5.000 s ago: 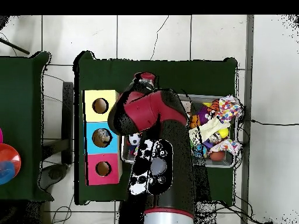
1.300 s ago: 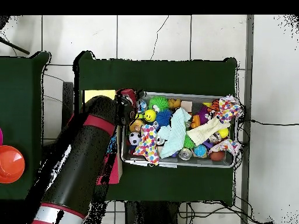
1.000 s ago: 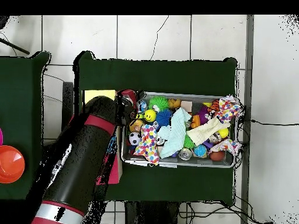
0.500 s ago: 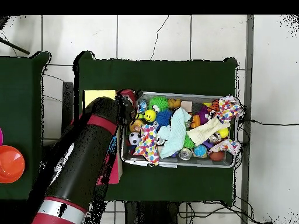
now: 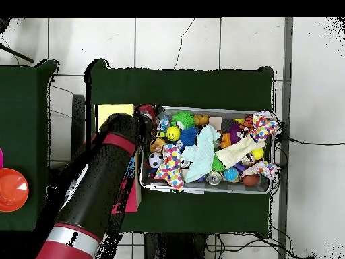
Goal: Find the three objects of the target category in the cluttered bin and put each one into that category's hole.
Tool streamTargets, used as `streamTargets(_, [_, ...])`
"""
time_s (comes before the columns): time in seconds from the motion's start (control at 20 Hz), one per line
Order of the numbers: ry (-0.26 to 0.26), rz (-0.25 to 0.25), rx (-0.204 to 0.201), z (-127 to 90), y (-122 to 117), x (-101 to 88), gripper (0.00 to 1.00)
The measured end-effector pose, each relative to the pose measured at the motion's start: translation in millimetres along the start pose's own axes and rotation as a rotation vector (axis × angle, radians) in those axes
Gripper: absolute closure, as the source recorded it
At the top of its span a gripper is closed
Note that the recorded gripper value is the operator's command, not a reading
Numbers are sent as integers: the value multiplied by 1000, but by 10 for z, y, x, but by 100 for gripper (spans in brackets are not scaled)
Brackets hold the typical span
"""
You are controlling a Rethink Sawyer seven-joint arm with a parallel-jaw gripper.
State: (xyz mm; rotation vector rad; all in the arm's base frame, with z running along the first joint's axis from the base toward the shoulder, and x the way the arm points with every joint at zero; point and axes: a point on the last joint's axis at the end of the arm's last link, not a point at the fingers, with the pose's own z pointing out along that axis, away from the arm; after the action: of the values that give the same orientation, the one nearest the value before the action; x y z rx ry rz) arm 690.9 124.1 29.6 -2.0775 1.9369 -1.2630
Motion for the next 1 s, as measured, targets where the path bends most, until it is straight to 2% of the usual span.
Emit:
streamTargets(0.35, [5, 0, -7, 49, 101, -40, 100])
streamTargets(0.6, [16, 26, -21, 100, 184, -49, 100])
streamTargets(1.0, [6, 70, -45, 172, 261, -80, 100])
